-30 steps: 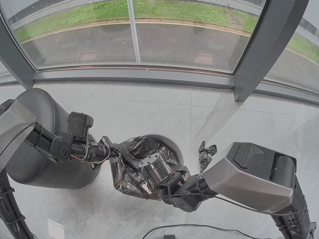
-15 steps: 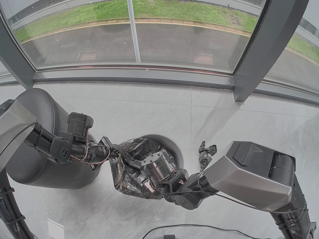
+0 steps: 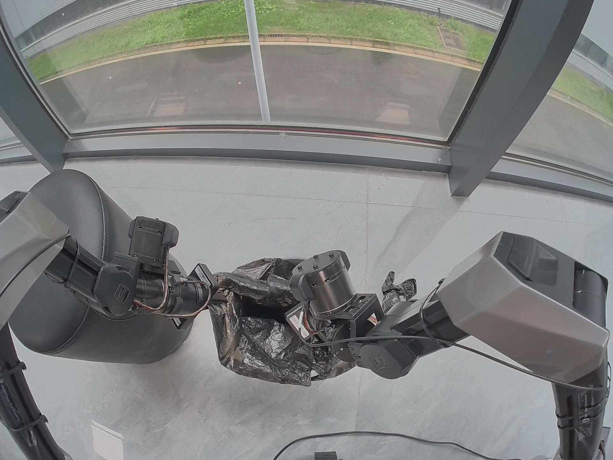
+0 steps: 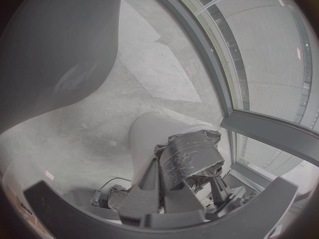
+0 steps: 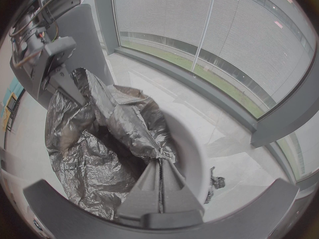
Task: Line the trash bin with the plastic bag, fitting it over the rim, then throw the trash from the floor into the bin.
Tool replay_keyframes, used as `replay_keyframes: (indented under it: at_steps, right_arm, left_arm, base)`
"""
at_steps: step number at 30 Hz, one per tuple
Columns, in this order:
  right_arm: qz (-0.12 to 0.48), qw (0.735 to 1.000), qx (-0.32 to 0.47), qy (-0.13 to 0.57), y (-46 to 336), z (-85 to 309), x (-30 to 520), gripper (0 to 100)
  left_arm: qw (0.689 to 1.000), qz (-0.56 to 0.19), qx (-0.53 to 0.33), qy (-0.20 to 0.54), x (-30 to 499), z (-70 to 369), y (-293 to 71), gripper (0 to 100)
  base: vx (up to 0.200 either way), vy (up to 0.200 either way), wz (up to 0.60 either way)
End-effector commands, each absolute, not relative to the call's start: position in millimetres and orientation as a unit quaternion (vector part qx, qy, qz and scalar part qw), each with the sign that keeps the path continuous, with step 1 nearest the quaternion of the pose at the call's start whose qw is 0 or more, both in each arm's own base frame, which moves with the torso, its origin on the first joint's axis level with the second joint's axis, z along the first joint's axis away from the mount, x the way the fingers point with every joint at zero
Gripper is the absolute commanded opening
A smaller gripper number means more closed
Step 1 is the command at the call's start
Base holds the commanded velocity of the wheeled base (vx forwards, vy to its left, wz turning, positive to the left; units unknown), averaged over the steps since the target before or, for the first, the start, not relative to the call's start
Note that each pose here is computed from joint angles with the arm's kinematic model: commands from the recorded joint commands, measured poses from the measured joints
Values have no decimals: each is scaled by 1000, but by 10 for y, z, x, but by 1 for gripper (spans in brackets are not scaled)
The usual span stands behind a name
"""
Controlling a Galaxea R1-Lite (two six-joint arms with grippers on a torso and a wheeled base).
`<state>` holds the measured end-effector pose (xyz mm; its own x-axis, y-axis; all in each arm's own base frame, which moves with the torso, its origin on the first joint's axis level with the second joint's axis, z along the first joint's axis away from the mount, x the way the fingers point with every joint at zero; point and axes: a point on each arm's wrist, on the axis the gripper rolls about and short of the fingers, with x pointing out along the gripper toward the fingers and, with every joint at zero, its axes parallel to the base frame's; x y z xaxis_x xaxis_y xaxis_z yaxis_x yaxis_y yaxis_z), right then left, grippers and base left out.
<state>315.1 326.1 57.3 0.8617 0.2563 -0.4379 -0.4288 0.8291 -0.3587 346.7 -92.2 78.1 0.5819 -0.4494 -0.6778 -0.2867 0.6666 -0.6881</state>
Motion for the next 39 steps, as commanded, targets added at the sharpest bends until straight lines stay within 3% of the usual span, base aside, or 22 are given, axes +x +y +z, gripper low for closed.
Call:
replay_keyframes:
  at_steps: [1, 18, 27, 39]
  right_arm:
    - [166, 947, -224, 162, 3181, 905, 3079, 0]
    - [107, 956, -224, 159, 2964, 926, 3406, 0]
    - [101, 967, -194, 127, 2938, 809, 3602, 0]
    - [112, 973, -172, 104, 2975, 620, 3745, 0]
  left_arm:
    - [796, -63, -403, 448, 3409, 864, -957, 0]
    - [818, -102, -364, 432, 3501, 872, -1045, 0]
    - [816, -164, -354, 427, 3653, 773, -993, 0]
    - [830, -164, -336, 415, 3823, 566, -875, 0]
  base:
    - [0, 0, 0]
    - [0, 0, 0]
    - [0, 0, 0]
    - [0, 0, 0]
